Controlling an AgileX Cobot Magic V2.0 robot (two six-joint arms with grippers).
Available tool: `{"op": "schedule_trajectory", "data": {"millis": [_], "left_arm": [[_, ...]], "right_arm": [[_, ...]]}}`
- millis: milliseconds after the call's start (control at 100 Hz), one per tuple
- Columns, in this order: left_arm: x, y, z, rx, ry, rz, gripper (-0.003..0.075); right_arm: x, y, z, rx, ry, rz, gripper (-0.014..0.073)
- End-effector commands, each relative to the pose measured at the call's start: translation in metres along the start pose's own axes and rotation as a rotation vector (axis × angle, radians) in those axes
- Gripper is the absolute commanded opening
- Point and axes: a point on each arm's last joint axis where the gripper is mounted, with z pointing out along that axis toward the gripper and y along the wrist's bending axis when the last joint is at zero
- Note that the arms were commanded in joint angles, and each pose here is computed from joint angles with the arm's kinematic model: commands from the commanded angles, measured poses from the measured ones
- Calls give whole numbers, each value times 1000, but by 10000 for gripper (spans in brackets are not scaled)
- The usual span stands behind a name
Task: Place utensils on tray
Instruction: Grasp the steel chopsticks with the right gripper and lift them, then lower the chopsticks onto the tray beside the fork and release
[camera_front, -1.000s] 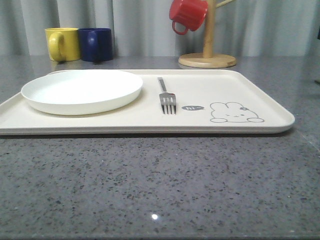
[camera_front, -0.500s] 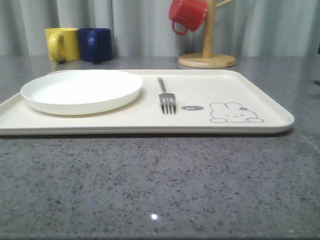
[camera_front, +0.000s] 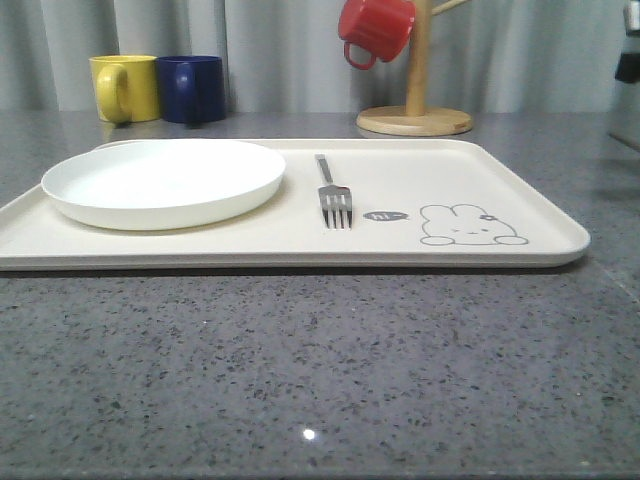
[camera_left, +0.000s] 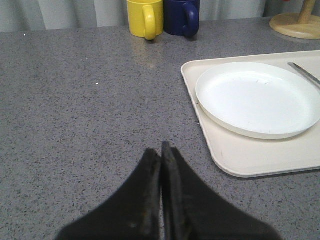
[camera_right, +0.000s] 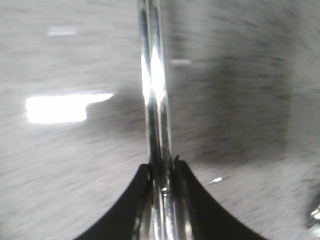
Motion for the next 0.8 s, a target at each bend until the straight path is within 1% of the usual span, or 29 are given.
{"op": "schedule_trajectory", "data": {"millis": [0, 140, 210, 350, 450, 660, 730, 790], "left_arm": [[-13, -1, -2, 16, -84, -12, -19], [-13, -1, -2, 16, -84, -12, -19], [-13, -1, -2, 16, -84, -12, -19], [-13, -1, -2, 16, -84, -12, -19], [-13, -1, -2, 16, -84, -12, -19], [-13, -1, -2, 16, -84, -12, -19], [-13, -1, -2, 16, -84, -12, -19], [-13, -1, -2, 16, -84, -12, -19]], "right_arm": [[9, 32, -46, -45, -141, -92, -68], [19, 83, -62, -95, -184, -236, -68], [24, 106, -64, -128, -201, -261, -68], [30, 140, -59, -177, -219, -228, -68], [25, 156, -44, -195, -201, -168, -68], [13, 173, -12, -246, -157, 9, -68], [11, 175, -4, -250, -142, 48, -68], [10, 176, 0, -247, -136, 54, -68]]}}
